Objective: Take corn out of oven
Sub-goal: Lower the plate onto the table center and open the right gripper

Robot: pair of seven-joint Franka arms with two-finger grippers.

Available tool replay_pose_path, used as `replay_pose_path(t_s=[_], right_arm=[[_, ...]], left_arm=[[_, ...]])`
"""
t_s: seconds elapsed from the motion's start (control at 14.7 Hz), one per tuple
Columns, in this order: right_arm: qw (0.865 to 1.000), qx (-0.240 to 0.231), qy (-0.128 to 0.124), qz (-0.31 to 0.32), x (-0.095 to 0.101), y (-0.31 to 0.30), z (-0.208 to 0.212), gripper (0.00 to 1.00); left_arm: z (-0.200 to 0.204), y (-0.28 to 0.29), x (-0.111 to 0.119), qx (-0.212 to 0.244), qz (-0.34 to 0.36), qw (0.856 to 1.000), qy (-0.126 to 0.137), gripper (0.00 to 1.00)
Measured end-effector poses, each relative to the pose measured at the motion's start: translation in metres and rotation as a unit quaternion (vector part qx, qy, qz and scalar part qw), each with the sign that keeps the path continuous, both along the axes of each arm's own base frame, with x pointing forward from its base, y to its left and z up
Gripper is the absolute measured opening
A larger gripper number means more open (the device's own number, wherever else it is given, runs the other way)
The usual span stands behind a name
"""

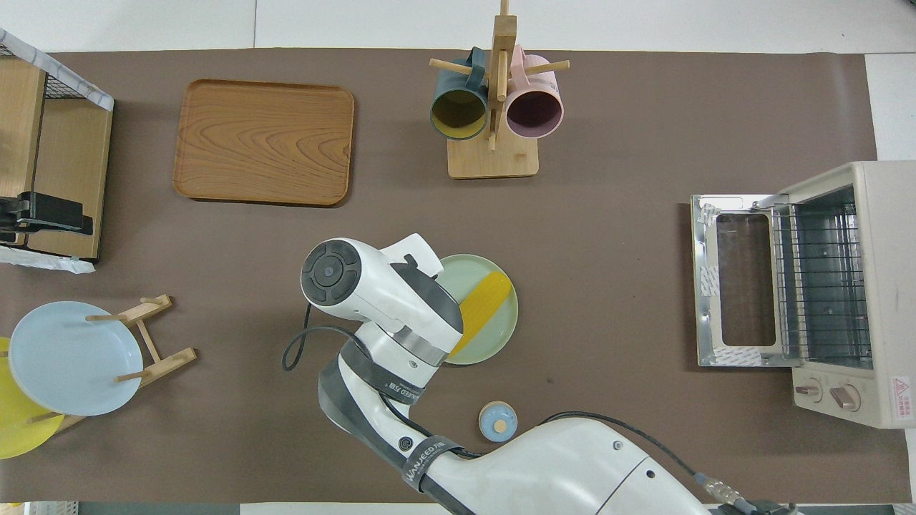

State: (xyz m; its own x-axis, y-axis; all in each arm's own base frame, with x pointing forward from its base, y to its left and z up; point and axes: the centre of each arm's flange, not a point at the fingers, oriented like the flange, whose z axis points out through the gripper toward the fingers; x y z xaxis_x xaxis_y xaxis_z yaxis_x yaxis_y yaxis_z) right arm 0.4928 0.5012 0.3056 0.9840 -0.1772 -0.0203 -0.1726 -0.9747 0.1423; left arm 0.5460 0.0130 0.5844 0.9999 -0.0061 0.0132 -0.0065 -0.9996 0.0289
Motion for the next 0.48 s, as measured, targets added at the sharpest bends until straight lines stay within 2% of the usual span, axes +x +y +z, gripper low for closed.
replay_pose_path(t_s=[0.14,0.2,0.34,0.48], right_arm=[[1.0,0.013,-0.011,0.002,0.001,0.004,0.002,0.19],[1.0,0.017,-0.014,0.004,0.001,0.006,0.004,0.19],[1.0,0.022,-0.019,0.011,0.003,0.006,0.013,0.33],[0.999,0.024,-0.023,0.013,0.004,0.004,0.024,0.34]], left_arm=[[0.0,0.0,0.0,0.0,-0.005,1.0,0.0,1.0],[0.0,0.0,0.0,0.0,-0.006,1.0,0.0,1.0],[0.0,-0.002,0.0,0.0,-0.009,1.0,0.0,1.0],[0.0,-0.004,0.0,0.0,-0.012,1.0,0.0,1.0]])
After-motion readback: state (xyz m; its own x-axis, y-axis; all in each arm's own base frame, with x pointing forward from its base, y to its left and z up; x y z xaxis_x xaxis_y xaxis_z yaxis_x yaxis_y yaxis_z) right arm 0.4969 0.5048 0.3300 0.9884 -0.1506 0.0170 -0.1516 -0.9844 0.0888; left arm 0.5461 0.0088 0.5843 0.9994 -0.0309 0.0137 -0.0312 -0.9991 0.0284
